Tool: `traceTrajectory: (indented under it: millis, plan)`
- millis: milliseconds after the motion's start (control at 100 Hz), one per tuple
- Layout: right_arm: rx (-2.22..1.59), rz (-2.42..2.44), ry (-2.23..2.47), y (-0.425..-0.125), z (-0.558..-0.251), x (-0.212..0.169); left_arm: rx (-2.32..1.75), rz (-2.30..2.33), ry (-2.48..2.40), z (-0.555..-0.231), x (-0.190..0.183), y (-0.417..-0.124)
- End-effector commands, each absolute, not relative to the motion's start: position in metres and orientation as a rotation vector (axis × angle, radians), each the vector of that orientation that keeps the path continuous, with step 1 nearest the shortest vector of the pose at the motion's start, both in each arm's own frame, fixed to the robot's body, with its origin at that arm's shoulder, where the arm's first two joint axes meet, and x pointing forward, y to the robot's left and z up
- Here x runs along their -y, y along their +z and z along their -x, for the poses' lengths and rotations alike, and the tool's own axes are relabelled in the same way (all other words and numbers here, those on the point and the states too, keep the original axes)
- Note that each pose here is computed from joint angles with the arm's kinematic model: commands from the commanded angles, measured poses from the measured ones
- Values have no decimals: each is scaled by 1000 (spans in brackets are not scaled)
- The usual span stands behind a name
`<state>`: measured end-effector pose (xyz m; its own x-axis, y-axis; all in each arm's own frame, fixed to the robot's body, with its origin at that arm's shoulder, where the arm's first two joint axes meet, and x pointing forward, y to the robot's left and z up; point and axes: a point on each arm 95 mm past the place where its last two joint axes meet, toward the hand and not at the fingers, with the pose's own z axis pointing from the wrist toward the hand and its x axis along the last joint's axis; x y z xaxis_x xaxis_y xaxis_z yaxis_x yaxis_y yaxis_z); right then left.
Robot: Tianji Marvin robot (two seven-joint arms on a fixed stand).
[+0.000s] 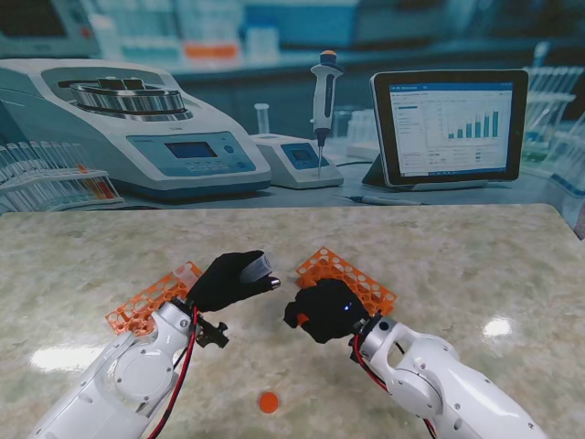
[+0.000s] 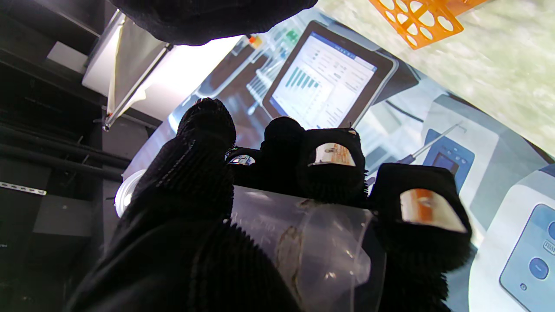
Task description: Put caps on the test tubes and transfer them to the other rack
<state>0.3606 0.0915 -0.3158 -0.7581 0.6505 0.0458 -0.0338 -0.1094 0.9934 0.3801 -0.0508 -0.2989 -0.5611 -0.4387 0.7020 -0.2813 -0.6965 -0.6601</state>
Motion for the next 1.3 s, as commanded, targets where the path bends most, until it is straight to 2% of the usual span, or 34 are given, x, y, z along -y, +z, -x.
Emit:
traceTrajectory:
  millis: [0, 1290]
  plan:
    - [-1683, -671, 1927, -312, -358, -93, -1178, 1419, -2424, -379, 52, -298]
    - [-1476, -655, 1973, -271, -362, -74, -1192, 1420, -2428, -379, 55, -299]
